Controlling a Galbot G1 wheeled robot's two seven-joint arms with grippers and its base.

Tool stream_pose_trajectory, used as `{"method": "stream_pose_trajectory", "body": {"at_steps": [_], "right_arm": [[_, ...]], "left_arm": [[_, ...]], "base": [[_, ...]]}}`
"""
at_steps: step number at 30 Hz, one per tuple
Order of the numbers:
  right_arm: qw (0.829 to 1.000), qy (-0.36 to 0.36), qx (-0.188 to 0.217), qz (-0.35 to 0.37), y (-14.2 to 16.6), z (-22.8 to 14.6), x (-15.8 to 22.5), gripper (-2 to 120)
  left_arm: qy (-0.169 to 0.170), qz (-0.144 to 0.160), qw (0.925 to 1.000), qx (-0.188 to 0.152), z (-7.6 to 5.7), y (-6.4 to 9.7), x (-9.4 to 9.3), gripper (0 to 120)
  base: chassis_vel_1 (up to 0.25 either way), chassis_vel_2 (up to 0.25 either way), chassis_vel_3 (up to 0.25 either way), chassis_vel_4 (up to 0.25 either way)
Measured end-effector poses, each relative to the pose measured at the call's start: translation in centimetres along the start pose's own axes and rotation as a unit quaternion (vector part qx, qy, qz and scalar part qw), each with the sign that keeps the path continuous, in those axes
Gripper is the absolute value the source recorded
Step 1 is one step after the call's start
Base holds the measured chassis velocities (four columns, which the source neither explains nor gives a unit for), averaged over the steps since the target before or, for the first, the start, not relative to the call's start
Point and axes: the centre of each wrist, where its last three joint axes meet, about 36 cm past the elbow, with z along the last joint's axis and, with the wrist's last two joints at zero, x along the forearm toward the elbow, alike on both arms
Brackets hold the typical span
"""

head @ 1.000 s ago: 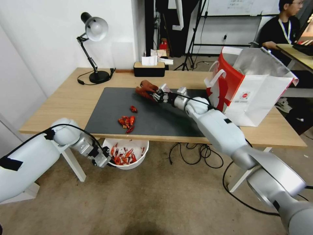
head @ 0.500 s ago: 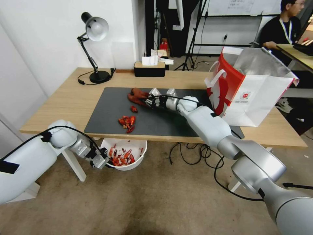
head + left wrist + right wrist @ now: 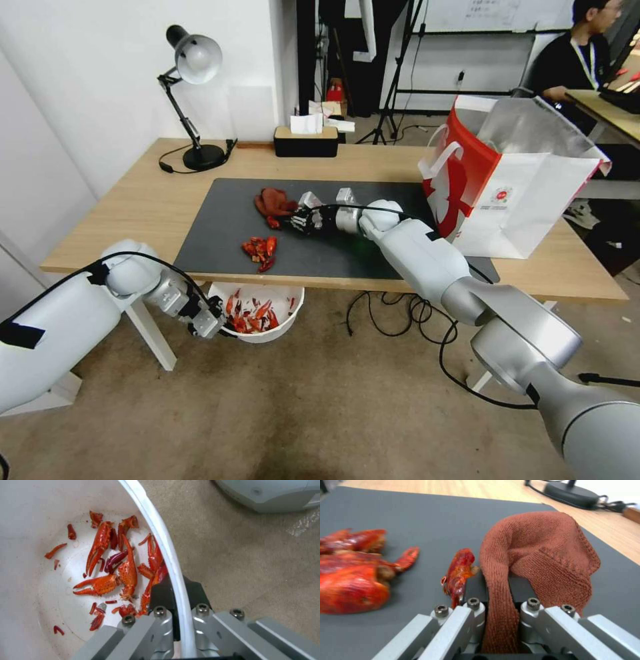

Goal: Sweep shrimp from table into container with towel, then put container into takeout bag.

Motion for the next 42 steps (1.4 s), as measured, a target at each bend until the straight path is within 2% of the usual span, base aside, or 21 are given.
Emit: {"method": "stream_pose_trajectory", "body": {"at_steps": [19, 30, 42], "right_arm": [[0.992, -0.007, 0.039, -0.12, 1.3, -0.7, -0.7, 6], [0.99, -0.007, 0.044, -0.137, 2.2, -0.5, -0.3, 6], [0.989, -0.004, 0.039, -0.143, 3.3, 0.0, 1.6, 6]], "left_arm": [[0.0, -0.003, 1.0, 0.0, 0.1, 0.2, 0.2, 0], [0.0, -0.011, 0.9999, 0.0, 0.2, 0.7, 0.9, 0], [-0.006, -0.006, 1.0, -0.004, -0.2, 0.7, 0.5, 0]], "base": [[0.0, 0.0, 0.0, 0.0], [0.0, 0.0, 0.0, 0.0], [0.0, 0.0, 0.0, 0.0]]}}
